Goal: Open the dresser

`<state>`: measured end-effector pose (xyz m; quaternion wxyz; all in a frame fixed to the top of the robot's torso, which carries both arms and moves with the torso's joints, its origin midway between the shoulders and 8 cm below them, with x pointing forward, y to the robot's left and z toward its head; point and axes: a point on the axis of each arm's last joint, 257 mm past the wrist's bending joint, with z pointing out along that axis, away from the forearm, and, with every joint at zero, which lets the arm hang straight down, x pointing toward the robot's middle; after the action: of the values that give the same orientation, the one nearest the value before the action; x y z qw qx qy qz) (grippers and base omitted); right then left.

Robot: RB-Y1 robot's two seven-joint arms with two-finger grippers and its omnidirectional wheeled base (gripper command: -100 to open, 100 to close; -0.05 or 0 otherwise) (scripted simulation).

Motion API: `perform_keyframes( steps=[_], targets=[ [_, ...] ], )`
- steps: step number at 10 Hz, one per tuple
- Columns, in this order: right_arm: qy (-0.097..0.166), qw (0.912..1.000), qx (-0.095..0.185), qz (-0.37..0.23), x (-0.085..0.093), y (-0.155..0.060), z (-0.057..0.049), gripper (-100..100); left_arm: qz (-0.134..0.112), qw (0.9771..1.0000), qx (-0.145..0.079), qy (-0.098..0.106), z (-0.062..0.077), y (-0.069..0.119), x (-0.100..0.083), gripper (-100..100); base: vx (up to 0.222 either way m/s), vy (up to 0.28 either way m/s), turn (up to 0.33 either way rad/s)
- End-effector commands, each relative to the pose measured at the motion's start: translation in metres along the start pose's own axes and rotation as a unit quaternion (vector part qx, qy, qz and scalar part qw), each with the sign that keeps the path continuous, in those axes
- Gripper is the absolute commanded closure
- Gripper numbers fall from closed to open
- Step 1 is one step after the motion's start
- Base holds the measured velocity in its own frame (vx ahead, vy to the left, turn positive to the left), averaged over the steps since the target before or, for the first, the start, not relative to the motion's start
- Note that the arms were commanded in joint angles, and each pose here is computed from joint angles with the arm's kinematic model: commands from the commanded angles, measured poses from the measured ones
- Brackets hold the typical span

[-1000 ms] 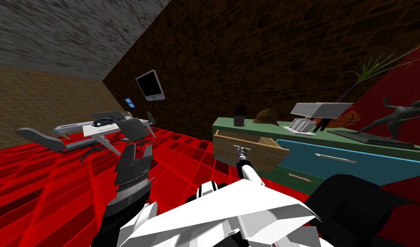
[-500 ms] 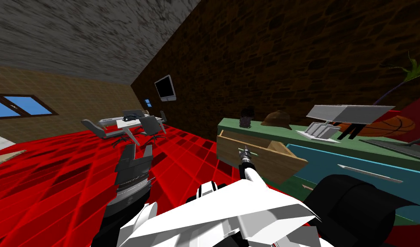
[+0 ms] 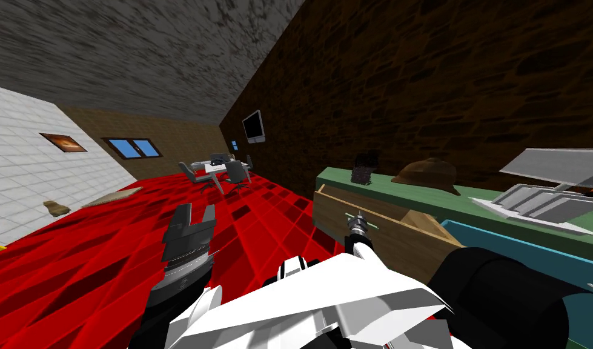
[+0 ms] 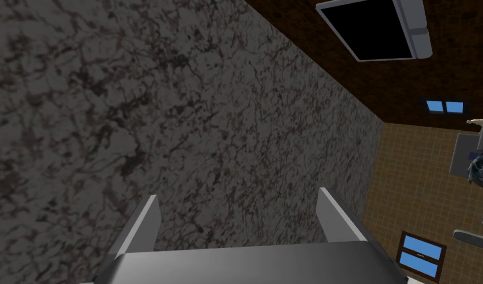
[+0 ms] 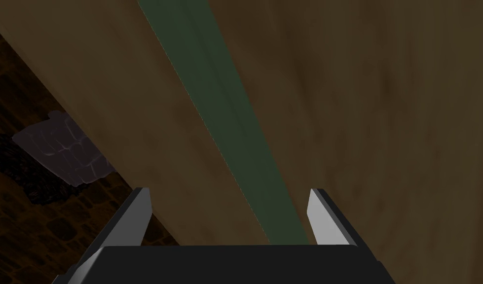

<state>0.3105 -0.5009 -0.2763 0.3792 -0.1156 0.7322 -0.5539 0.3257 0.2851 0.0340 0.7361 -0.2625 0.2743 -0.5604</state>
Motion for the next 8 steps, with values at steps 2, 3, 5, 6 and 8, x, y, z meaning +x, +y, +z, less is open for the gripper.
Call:
perform_keyframes(
  steps=[2,3,5,6,8],
  targets=[
    [0.047,0.9986,0.025,0.005,0.032,-0.023,-0.008,-100,0.0,1.0,0.0,0.0,0.0,0.0,0.0,0,-0.046,-0.026,0.328],
    [0.066,0.9974,0.028,0.008,0.049,-0.032,-0.015,-100,0.0,1.0,0.0,0.0,0.0,0.0,0.0,0,-0.065,-0.039,0.41],
    [0.08,0.996,0.039,0.009,0.056,-0.039,-0.017,-100,0.0,1.0,0.0,0.0,0.0,0.0,0.0,0,-0.039,-0.02,0.212],
    [0.101,0.9937,0.046,0.013,0.072,-0.05,-0.026,-100,0.0,1.0,0.0,0.0,0.0,0.0,0.0,0,-0.04,-0.016,0.365],
    [0.129,0.9901,0.053,0.016,0.093,-0.062,-0.037,-100,0.0,1.0,0.0,0.0,0.0,0.0,0.0,0,-0.063,-0.032,0.341]
  ],
)
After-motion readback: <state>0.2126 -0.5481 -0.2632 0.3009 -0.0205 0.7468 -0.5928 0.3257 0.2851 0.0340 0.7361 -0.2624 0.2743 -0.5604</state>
